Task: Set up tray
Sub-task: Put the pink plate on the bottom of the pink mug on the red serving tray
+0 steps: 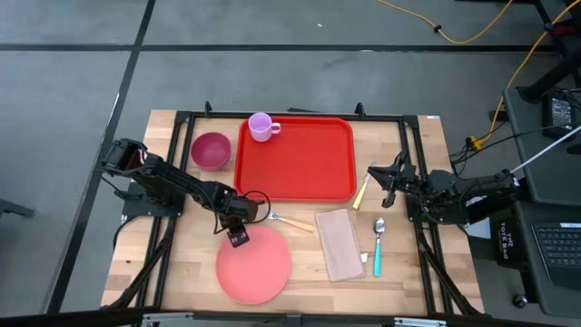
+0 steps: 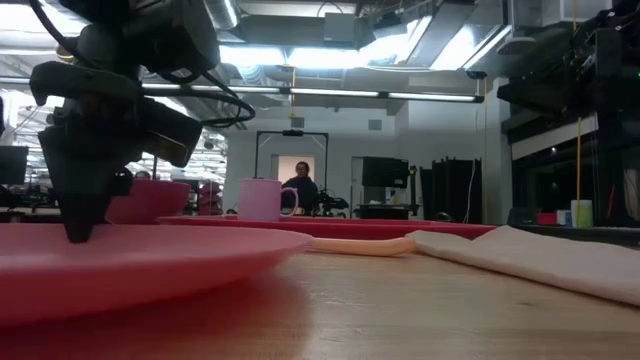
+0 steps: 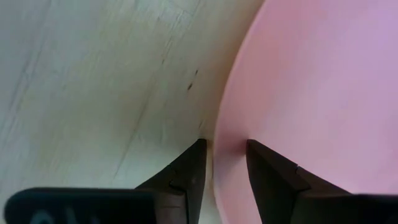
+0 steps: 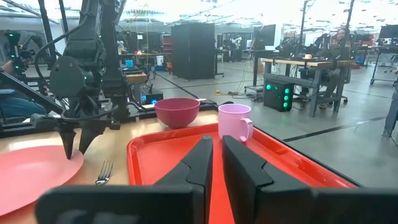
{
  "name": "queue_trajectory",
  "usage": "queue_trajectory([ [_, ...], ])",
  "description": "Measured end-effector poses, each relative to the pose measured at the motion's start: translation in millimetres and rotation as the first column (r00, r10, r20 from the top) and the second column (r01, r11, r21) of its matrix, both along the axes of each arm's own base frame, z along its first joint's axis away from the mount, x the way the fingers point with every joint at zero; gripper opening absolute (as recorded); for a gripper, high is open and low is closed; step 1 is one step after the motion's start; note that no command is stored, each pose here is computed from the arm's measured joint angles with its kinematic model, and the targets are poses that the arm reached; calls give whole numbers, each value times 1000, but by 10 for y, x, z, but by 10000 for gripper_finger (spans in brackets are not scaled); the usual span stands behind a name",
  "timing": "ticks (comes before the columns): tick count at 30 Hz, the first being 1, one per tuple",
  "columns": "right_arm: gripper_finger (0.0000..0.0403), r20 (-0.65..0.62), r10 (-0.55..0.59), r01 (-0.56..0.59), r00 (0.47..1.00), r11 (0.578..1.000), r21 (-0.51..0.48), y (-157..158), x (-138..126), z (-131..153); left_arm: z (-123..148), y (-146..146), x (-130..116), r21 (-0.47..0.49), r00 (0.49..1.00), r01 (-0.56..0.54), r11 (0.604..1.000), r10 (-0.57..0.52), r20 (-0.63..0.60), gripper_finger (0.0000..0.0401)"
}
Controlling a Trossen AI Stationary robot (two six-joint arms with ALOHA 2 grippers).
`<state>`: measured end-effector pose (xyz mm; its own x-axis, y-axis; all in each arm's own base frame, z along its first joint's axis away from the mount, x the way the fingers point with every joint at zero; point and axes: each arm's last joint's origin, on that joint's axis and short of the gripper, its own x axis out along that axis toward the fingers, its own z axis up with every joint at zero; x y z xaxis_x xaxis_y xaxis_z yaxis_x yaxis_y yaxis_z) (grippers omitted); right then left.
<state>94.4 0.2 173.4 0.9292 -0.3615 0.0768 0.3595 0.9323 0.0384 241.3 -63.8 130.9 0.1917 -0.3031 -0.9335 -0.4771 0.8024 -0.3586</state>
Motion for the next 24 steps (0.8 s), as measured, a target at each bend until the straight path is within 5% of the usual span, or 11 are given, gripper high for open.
queue_trajectory([
  [11,42,1,0,0,1000,1000,2,0,0,0,13,-2,45,-60,999,28,998,-25,43,10],
  [24,42,1,0,0,1000,1000,2,0,0,-1,89,-3,60,-54,993,46,997,-40,113,3],
])
